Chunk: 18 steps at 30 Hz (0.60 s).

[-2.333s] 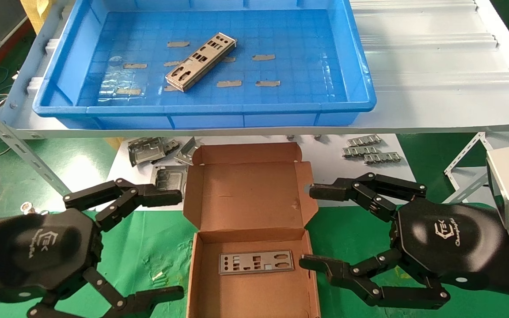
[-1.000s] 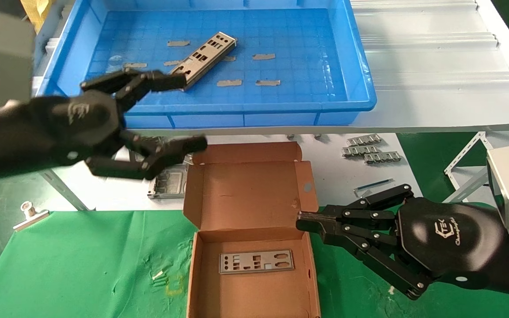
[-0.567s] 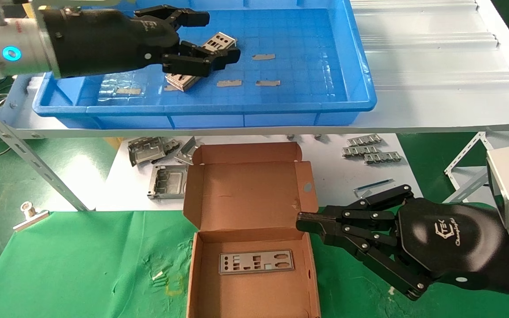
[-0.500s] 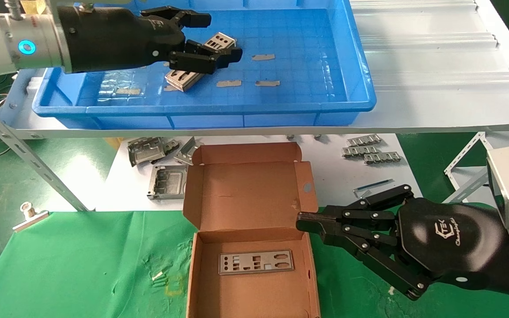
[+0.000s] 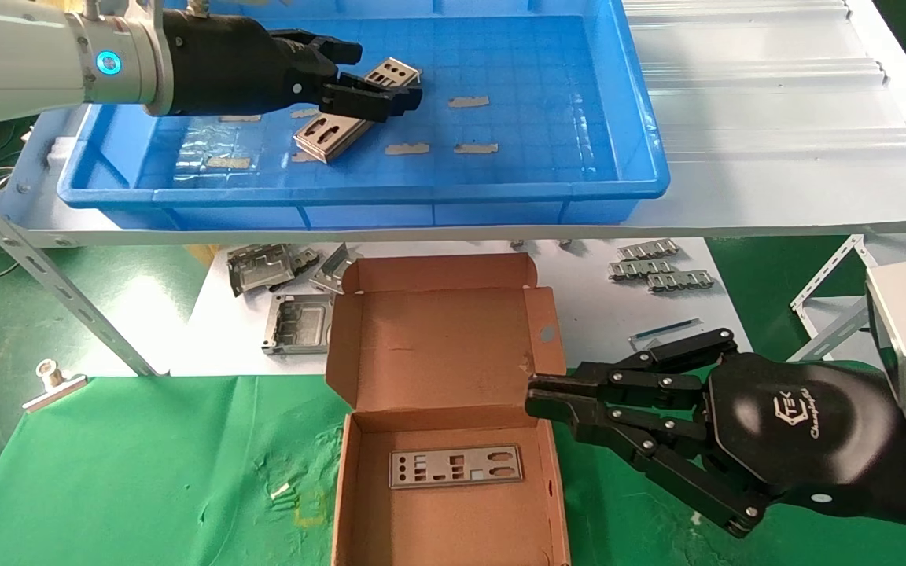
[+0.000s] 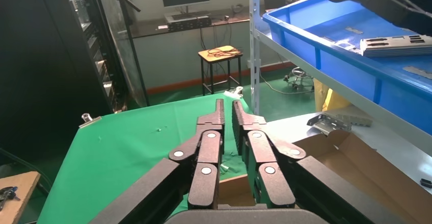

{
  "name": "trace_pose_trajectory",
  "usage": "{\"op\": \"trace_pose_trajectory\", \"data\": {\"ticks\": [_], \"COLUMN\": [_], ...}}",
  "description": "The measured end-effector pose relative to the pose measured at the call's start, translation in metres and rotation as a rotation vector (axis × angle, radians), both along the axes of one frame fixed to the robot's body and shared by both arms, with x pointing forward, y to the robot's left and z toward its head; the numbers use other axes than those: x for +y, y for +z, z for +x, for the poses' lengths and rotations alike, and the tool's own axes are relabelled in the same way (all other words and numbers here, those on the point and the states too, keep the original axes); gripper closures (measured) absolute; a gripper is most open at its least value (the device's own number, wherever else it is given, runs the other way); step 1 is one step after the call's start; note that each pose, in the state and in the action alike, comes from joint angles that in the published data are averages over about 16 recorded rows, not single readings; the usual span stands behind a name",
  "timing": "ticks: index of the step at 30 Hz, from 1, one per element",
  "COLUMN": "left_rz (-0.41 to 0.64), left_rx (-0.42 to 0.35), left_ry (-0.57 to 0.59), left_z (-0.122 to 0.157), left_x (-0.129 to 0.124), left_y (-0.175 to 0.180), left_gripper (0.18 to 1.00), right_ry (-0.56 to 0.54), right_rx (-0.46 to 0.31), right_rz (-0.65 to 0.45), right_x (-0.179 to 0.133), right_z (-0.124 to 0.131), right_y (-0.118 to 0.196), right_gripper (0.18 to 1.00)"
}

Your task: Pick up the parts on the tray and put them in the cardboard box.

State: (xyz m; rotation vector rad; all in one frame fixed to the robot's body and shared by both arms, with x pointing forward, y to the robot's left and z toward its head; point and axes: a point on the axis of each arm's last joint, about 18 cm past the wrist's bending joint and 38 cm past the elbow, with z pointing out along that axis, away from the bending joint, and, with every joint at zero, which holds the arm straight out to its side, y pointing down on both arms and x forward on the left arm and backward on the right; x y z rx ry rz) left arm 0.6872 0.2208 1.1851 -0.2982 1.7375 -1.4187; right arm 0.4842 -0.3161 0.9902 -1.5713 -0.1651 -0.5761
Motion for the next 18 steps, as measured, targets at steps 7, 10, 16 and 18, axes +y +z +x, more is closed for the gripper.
{"op": "trace_pose_trajectory", "data": {"ticks": [7,10,16,18], "left_rz": [-0.002,0.004,0.014,0.016], "left_rx": [0.009,0.006,-0.002,-0.004], "left_ry": [0.029,0.04,0.063,0.071], "left_z": [0.006,0.008,0.011,0.012], "left_x": [0.002,0.002,0.001,0.002], "left_y": [-0.003,-0.003,-0.002,-0.002], "left_gripper": [0.185,0.186,0.2,0.21], "right_ry": [0.0,0.0,0.0,0.0], "right_rx": [0.0,0.0,0.0,0.0], "right_rz": [0.0,0.0,0.0,0.0], "right_x": [0.0,0.0,0.0,0.0], "right_z": [0.0,0.0,0.0,0.0], "right_y": [0.0,0.0,0.0,0.0], "right_gripper": [0.9,0.861,0.753,0.711]}}
